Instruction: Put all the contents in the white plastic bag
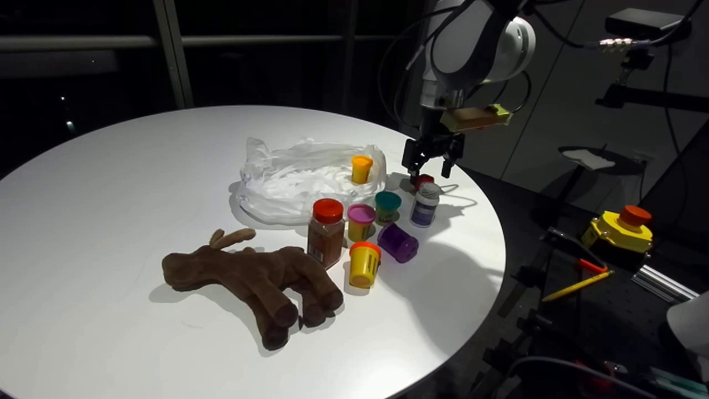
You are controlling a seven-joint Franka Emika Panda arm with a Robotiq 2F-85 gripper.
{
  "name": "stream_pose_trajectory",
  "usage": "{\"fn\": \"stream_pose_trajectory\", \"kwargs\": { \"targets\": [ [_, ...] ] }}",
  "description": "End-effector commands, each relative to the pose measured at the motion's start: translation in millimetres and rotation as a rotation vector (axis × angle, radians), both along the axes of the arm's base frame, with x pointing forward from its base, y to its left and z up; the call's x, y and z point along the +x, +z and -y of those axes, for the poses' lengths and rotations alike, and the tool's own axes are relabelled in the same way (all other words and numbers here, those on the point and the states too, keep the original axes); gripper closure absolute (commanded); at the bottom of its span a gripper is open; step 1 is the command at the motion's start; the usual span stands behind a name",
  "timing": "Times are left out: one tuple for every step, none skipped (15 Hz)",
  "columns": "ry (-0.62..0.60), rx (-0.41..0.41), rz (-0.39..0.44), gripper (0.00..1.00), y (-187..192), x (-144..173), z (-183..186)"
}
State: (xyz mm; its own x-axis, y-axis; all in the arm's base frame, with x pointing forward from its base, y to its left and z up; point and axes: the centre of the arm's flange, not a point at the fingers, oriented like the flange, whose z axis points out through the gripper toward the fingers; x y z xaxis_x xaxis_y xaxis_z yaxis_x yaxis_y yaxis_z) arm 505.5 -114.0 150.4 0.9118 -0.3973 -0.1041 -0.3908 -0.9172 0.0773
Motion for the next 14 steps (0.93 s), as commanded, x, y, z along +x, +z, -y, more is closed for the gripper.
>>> {"fn": "stream_pose_trajectory", "kwargs": {
  "targets": [
    [-0.020, -0.041, -0.001, 0.25, -9, 18, 1],
    [-0.023, -0.044, -0.009, 0.25, -11, 18, 1],
    [-0.028, -0.051, -0.012, 0.35, -13, 18, 1],
    [-0.032, -0.056, -0.014, 0.44, -15, 18, 2],
    [-0.038, -0.063, -0.013, 0.51, -15, 17, 3],
    [-0.044, -0.071, -0.014, 0.62, -15, 17, 5],
    [-0.052, -0.079, -0.015, 0.69, -15, 16, 8],
    [-0.061, -0.086, -0.016, 0.77, -13, 15, 10],
    [-0.076, -0.093, -0.017, 0.79, -8, 14, 13],
    [-0.087, -0.093, -0.019, 0.78, -2, 15, 15],
    [-0.097, -0.092, -0.019, 0.78, 8, 17, 15],
    [-0.106, -0.091, -0.009, 0.79, 24, 22, 13],
    [-0.109, -0.084, -0.002, 0.79, 37, 28, 10],
    [-0.100, -0.082, 0.008, 0.79, 55, 39, 0]
  ]
}}
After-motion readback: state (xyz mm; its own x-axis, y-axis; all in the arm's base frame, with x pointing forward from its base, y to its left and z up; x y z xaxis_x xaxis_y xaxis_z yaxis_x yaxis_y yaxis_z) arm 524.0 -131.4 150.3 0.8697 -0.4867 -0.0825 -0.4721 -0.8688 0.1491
